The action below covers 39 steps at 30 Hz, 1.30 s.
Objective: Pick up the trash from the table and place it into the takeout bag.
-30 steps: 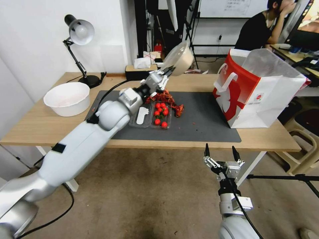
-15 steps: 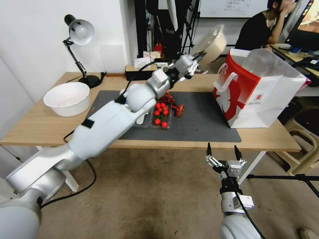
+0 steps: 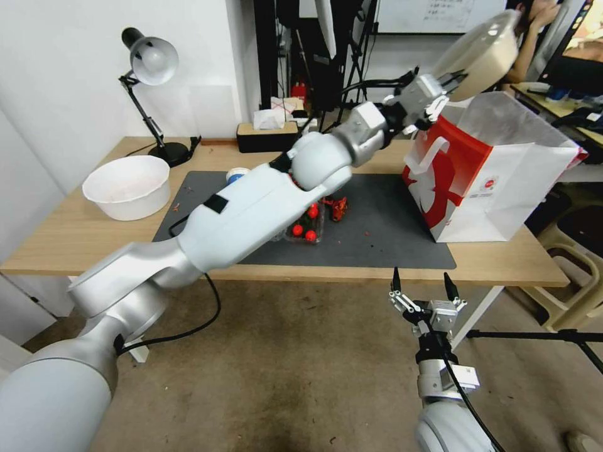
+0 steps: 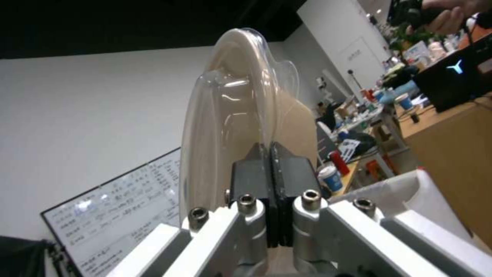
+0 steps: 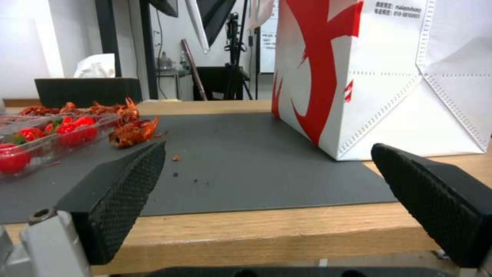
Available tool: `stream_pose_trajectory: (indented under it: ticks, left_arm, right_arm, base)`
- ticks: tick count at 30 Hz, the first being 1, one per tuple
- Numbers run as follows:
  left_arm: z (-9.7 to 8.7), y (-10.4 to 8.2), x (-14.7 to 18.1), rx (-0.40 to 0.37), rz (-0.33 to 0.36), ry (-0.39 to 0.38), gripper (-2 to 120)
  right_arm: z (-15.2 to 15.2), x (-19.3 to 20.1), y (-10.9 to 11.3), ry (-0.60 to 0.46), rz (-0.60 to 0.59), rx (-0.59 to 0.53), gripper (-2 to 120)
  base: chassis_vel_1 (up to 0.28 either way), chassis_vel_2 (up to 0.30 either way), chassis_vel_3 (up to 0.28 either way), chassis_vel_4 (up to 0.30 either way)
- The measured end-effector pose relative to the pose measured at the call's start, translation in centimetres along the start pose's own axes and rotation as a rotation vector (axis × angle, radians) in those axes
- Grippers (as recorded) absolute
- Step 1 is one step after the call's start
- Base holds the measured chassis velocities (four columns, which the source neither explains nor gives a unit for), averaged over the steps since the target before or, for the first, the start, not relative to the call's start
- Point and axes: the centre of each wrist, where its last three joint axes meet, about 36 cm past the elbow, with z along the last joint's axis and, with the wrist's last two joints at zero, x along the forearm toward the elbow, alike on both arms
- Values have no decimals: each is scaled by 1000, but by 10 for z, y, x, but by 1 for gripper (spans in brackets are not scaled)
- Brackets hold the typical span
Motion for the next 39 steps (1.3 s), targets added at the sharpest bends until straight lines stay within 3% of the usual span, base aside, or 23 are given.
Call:
stream_pose_trajectory:
  ticks: [16, 23, 31, 39]
  left_arm:
    - [11, -34, -43, 27, 47, -8, 0]
    - [32, -51, -51, 44, 64, 20, 0]
    - [48, -54, -49, 37, 58, 59, 0]
    - [53, -53, -47, 33, 23, 77, 23]
  right_arm:
    - [-3, -2, 1, -11, 9, -8, 100]
    - [-6, 0, 3, -14, 9, -15, 100]
    - [-8, 1, 4, -17, 10, -22, 100]
    - [-8, 2, 7, -15, 9, -30, 100]
  base:
    - [0, 0, 0, 0]
    - [0, 0, 0, 0]
    - [0, 0, 0, 0]
    - [0, 0, 0, 0]
